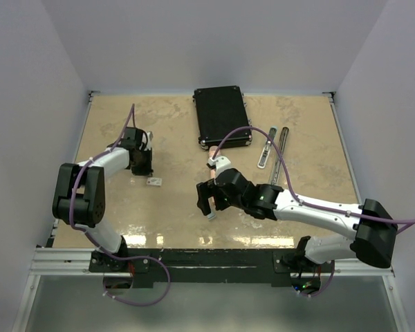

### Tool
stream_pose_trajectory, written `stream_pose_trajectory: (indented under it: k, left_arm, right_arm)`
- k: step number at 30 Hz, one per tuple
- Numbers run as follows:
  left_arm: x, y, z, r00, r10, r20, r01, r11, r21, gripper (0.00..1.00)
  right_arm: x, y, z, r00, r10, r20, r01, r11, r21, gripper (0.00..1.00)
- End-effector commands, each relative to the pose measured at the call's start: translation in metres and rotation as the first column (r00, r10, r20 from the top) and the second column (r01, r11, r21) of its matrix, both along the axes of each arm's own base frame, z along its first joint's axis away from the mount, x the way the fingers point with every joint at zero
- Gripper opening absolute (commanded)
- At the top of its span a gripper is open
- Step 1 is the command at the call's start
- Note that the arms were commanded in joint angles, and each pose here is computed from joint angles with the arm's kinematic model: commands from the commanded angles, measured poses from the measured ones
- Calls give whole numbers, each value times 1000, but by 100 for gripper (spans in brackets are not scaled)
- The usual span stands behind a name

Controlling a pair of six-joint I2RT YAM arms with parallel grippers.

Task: Unload the staples from the stapler

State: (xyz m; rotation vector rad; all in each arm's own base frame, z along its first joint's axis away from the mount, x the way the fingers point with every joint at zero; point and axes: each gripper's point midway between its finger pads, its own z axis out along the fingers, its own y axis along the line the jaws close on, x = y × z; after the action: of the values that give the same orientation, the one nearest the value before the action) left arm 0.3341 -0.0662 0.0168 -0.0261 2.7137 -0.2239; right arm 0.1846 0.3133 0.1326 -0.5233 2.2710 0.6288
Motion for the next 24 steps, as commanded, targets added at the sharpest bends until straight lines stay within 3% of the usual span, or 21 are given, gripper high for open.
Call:
stream_pose_trajectory:
  k: [1,13,24]
  left_arm:
    - [-12,8,-2,999,39,-27,-38,999,35,0]
    - [-41,-3,13,990,127,-53,-130,990,-59,0]
    - [-79,-45,19,989,142,-36,-146,975,-168,0]
  right_arm:
    - [2,0,16,999,2,38,-3,999,32,98]
    - [3,-12,28,997,-20,72,17,999,45,99]
    - [9,-27,37,993,-65,103,62,997,39,98]
